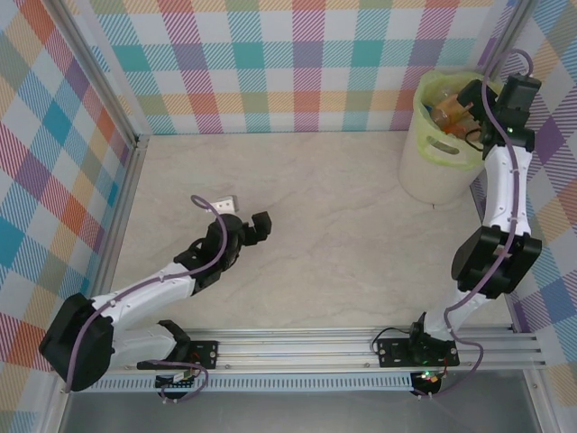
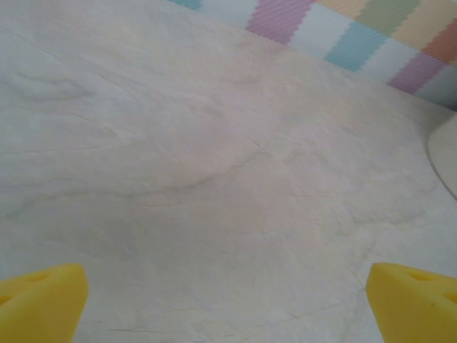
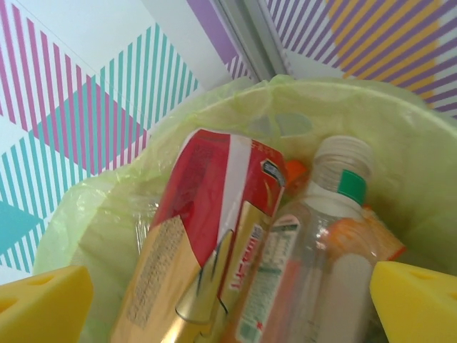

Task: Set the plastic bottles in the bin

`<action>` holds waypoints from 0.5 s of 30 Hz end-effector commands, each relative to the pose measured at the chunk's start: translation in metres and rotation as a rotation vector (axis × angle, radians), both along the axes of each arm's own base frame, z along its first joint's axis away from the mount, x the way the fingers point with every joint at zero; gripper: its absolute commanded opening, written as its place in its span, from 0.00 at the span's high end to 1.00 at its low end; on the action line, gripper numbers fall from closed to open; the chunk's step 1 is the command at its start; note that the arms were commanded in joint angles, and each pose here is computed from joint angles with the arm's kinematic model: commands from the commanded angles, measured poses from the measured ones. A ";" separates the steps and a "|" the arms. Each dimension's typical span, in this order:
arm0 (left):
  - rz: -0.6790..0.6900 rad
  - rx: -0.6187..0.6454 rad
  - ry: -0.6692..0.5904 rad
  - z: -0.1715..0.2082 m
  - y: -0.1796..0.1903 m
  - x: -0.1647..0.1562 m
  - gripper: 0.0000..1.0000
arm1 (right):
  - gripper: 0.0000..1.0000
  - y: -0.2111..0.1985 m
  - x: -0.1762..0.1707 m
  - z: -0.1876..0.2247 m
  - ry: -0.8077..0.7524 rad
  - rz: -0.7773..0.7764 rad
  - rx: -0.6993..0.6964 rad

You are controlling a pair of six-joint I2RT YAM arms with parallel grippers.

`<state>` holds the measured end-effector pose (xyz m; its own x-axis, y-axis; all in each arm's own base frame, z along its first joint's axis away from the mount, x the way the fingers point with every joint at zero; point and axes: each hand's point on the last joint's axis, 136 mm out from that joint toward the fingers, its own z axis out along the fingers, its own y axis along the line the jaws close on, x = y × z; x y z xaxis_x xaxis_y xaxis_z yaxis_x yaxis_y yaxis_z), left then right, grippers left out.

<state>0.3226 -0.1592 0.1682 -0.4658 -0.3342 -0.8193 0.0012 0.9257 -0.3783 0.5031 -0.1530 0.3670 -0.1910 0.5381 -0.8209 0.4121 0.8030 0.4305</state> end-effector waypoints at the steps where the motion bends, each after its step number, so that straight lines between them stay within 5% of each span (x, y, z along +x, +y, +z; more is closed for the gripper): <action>1: 0.216 0.138 -0.039 0.016 0.062 0.000 0.00 | 0.00 0.002 -0.040 0.032 -0.031 -0.016 -0.098; 7: 0.491 0.336 -0.020 0.015 0.155 -0.014 0.00 | 0.00 0.038 -0.099 0.040 -0.138 0.074 -0.119; 15: 0.634 0.438 0.062 -0.031 0.221 -0.017 0.00 | 0.00 0.069 -0.167 -0.079 -0.018 0.146 -0.112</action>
